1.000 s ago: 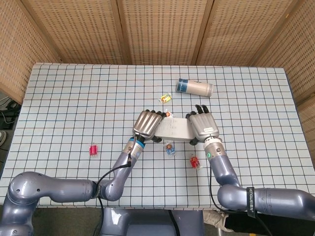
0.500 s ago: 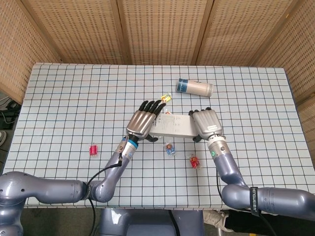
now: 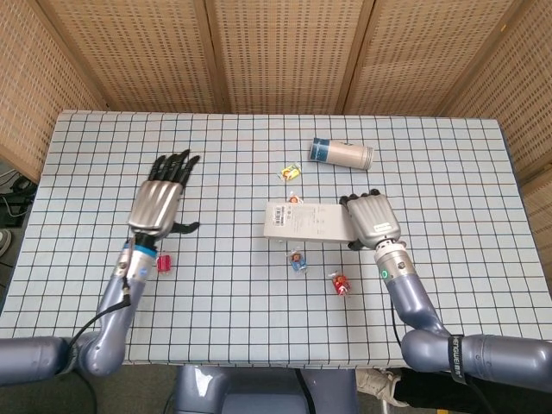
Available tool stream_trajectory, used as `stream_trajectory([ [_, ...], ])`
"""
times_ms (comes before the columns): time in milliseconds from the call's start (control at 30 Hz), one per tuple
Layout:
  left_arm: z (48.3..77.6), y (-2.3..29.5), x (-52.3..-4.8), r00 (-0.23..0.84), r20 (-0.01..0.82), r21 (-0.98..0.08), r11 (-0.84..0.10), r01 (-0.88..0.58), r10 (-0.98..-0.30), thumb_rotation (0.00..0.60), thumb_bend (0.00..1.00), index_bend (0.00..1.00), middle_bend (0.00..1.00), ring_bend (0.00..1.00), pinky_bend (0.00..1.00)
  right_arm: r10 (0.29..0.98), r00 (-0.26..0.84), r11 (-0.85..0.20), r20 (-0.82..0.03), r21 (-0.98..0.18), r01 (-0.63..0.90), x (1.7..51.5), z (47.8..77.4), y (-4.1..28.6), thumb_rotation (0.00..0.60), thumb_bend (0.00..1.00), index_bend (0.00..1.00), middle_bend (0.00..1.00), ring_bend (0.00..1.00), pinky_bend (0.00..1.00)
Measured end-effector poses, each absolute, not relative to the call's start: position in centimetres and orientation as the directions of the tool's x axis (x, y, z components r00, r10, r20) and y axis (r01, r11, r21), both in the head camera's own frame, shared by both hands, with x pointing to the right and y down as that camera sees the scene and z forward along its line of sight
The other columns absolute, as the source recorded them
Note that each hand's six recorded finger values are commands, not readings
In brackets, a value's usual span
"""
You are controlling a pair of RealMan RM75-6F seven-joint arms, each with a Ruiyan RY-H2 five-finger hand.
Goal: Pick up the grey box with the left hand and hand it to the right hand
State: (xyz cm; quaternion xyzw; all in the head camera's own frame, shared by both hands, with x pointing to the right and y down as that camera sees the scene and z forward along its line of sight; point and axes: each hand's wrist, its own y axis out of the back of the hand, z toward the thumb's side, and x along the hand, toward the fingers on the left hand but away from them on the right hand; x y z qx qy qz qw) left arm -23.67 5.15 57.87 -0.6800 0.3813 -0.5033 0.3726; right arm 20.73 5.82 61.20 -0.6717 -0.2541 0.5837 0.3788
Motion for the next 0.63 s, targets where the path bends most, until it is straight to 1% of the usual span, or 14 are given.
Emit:
stream_trajectory([
  [167,57.3,9.3,-31.6,0.074,0.386,-0.913,-0.392,-0.116,-0.920,0.600,0.00,0.00,0.00,0.00,0.00,0.777,0.211,-0.587,-0.594,-0.803,-0.100,20.8,61.1,6.5,0.600,0.23,0.70,0.59,0.52,0.30],
  [333,57.3,14.2,-38.7,-0.055,0.399,-0.910,-0.388,-0.145,-0.915,0.600,0.00,0.00,0.00,0.00,0.00,0.765,0.236,-0.598,-0.599,-0.797,-0.085,20.1,61.0,7.2,0.600,0.23,0.70,0.59,0.52,0.30],
  [533,57.3,18.2,-44.3,-0.146,0.400,-0.912,-0.377,-0.161,-0.905,0.600,0.00,0.00,0.00,0.00,0.00,0.752,0.263,-0.613,-0.605,-0.788,-0.060,19.0,60.5,7.8,0.600,0.23,0.70,0.59,0.52,0.30],
  [633,57.4,19.1,-45.5,-0.153,0.402,-0.912,-0.379,-0.158,-0.903,0.600,0.00,0.00,0.00,0.00,0.00,0.746,0.276,-0.618,-0.606,-0.785,-0.051,18.3,60.2,8.1,0.600,0.23,0.70,0.59,0.52,0.30],
])
